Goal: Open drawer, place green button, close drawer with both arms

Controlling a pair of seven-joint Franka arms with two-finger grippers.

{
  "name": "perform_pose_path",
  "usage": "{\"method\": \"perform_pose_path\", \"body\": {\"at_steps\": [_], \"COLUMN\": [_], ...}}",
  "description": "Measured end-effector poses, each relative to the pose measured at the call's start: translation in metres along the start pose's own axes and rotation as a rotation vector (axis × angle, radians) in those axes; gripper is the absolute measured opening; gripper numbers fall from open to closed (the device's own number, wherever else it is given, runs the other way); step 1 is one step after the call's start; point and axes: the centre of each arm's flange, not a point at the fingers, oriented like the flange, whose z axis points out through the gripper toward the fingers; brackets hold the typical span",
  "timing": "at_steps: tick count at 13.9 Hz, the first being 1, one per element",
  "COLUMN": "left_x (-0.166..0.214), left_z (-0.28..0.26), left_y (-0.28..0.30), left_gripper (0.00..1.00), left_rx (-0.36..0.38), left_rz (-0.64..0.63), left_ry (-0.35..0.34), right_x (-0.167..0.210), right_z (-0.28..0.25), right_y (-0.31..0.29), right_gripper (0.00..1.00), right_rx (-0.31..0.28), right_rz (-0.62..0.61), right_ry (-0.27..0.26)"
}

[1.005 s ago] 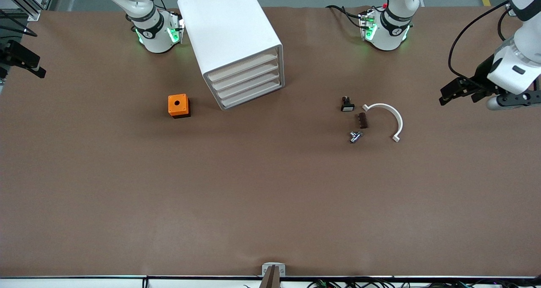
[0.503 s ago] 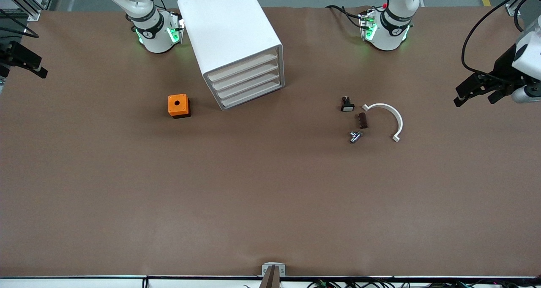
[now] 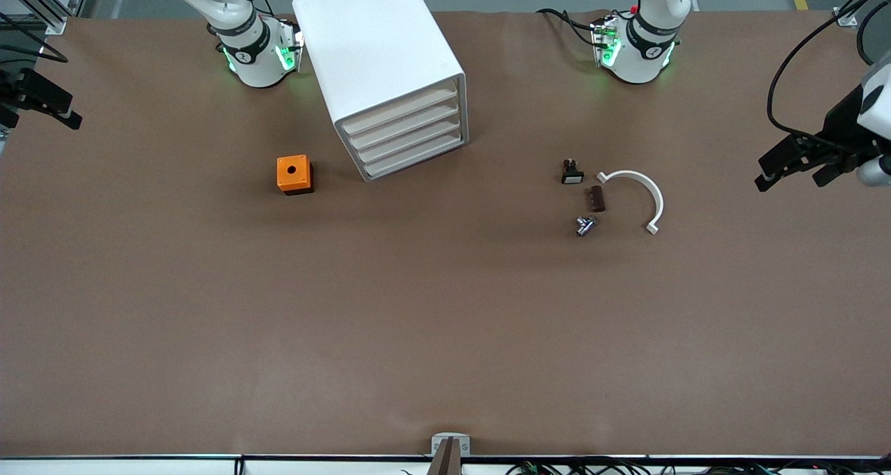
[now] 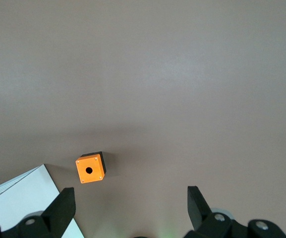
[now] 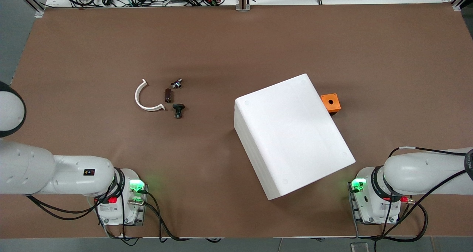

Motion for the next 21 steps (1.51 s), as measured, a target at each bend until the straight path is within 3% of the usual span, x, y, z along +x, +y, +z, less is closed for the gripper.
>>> {"method": "perform_pose_path", "body": {"at_steps": [8,21], "left_x": [0.011,0.001], "left_z": [0.011,-0.032], "left_y": [0.007,0.023], "left_gripper": [1.00,1.00], "left_rx": [0.000,0.001], "left_rz": [0.009,0.040], "left_ry": [-0.014,-0.056], "right_x": [0.001,0.001], "right_z": [-0.001,-0.001], "right_y": [0.000,0.000], "right_gripper": [1.00,1.00], "right_rx": [0.000,0.000], "right_rz": [-0.007,-0.013], "right_ry": [0.010,0.010]}}
